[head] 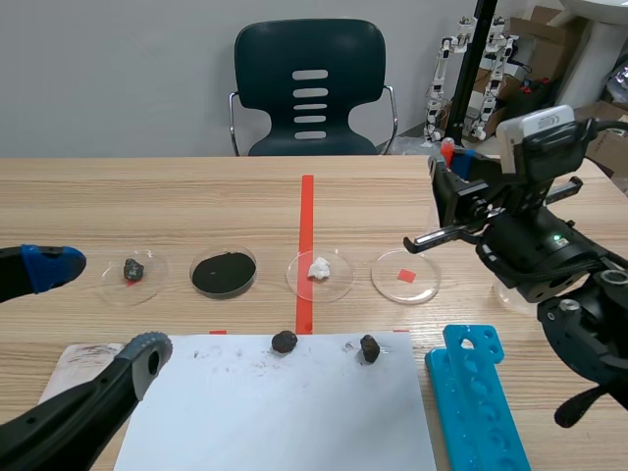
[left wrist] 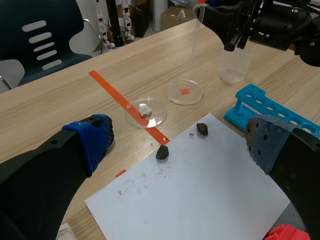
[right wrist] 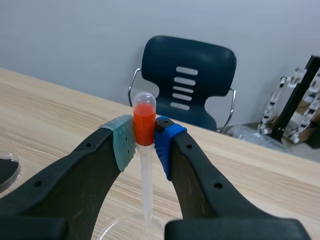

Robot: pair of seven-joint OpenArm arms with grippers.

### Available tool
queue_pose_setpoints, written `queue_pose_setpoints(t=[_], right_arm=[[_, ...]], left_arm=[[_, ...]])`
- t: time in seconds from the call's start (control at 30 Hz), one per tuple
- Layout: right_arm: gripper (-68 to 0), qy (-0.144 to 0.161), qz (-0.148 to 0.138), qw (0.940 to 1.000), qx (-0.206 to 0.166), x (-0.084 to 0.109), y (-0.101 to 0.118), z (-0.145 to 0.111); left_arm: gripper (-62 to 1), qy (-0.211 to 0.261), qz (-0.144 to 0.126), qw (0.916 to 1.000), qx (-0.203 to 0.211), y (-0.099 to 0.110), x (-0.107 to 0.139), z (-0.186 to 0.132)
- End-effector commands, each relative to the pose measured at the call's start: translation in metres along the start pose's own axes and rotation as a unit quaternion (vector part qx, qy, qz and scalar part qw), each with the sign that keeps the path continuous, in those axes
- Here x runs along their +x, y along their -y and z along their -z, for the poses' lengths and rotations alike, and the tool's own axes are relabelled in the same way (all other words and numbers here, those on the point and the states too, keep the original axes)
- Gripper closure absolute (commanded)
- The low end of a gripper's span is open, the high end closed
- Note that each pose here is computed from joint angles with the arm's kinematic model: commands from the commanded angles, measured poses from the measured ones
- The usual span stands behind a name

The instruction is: Draw acid from the petri dish

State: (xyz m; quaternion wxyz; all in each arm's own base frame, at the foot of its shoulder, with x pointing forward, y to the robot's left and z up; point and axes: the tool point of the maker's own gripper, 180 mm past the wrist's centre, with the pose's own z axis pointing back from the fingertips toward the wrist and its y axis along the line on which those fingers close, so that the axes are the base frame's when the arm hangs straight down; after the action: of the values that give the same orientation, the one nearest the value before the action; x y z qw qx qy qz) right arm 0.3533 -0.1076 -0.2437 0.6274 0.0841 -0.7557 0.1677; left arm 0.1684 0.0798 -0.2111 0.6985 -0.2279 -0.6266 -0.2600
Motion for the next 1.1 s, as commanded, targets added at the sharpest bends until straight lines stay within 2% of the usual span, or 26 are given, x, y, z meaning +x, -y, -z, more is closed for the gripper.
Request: queue_pose_setpoints(t=[0.0,0.2,0.33,0.47,0.63,0.97,1.07], right_arm=[[-10.6,0.013,-0.013,0.9998,-0.005,0.014,0.005,-0.003],[-10.7,0.022,-0.029,0.9993,-0.009,0.042,-0.006,-0.029],[-10.6,0.014,-0.01,0.9996,-0.021,0.052,-0.006,-0.055],[-10.6,0.007,-0.003,0.9997,-0.024,0.064,-0.009,-0.081],[-10.6,0.006,0.012,0.9997,-0.023,0.077,-0.02,-0.108],[-10.6,0.001,0.051,0.9987,-0.006,0.092,-0.044,-0.141],[-10.6,-0.007,0.066,0.9978,0.005,0.091,-0.051,-0.146]], left_arm=[[-55.9,0.014,-0.005,0.9999,0.001,0.0,0.006,0.001],[-55.9,0.014,-0.005,0.9999,0.001,0.0,0.006,0.001],[-55.9,0.014,-0.005,0.9999,0.001,0.0,0.006,0.001],[-55.9,0.014,-0.005,0.9999,0.001,0.0,0.006,0.001],[-55.9,0.014,-0.005,0.9999,0.001,0.0,0.006,0.001],[-55.9,0.014,-0.005,0.9999,0.001,0.0,0.006,0.001],[-55.9,0.014,-0.005,0.9999,0.001,0.0,0.006,0.001]])
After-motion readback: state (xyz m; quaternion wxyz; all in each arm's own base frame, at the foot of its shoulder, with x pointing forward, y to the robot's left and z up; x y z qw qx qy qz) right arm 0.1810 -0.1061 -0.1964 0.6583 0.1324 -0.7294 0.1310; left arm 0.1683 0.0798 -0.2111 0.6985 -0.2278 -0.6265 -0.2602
